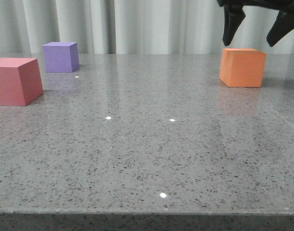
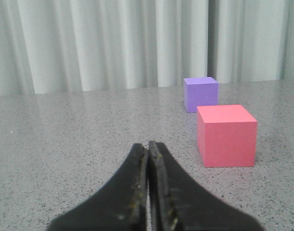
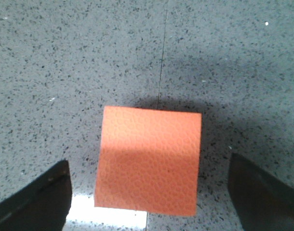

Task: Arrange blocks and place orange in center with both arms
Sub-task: 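Lower the right gripper over the orange cube and close on it, then carry the orange cube with the right gripper toward the table center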

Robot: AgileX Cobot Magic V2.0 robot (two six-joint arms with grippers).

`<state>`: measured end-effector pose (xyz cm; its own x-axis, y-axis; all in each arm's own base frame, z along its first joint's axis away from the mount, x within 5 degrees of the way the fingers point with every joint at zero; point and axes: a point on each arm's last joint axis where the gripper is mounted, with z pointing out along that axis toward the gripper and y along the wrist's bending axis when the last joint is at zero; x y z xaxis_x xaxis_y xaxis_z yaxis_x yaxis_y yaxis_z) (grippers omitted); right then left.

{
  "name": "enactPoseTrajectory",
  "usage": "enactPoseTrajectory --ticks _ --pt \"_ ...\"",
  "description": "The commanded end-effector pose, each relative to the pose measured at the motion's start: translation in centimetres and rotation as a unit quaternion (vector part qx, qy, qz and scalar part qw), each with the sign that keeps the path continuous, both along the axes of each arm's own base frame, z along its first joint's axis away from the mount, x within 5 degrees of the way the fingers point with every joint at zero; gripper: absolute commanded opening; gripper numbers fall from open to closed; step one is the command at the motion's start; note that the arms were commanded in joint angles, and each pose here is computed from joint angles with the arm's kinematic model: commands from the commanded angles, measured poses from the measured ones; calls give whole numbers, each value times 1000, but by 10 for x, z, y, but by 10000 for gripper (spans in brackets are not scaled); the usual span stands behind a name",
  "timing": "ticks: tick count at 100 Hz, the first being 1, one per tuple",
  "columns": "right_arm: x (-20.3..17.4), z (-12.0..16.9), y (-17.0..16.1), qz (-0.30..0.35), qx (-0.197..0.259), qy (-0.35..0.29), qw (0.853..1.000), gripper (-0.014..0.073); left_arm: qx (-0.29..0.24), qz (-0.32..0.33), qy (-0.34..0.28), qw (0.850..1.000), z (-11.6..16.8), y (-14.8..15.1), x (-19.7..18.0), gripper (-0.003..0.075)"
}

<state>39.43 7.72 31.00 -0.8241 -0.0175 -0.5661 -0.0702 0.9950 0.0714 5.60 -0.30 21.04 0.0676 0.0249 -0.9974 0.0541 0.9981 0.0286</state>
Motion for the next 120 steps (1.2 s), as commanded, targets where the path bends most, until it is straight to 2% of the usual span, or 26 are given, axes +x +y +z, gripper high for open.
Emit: enactPoseTrajectory --ticks 1,20,27,37,44,58,73,88,101,120 --pt "1 24 0 5 0 -55 998 647 -6 -4 -37 999 -5 -1 -1 -19" --pt "9 7 1 5 -4 -34 999 618 -6 -4 -37 999 -5 -1 -1 -19" --pt "11 4 2 5 -4 -30 1000 540 -6 -4 -37 999 -5 -1 -1 -19" --pt "11 4 2 4 2 -29 1000 379 -6 -4 -37 999 -5 -1 -1 -19" --pt "10 5 3 4 7 -29 1000 321 -6 -4 -37 999 -5 -1 -1 -19" --pt "7 10 6 4 21 -30 999 323 -6 -4 -37 999 -5 -1 -1 -19" --pt "2 33 18 -6 45 -32 998 323 -6 -4 -37 999 -5 -1 -1 -19" --pt "-4 59 47 7 65 -59 996 323 -6 -4 -37 999 -5 -1 -1 -19" --pt "-8 73 74 -4 65 -89 994 323 -6 -4 -37 999 -5 -1 -1 -19" --pt "-2 70 117 4 59 -91 994 323 -6 -4 -37 999 -5 -1 -1 -19"
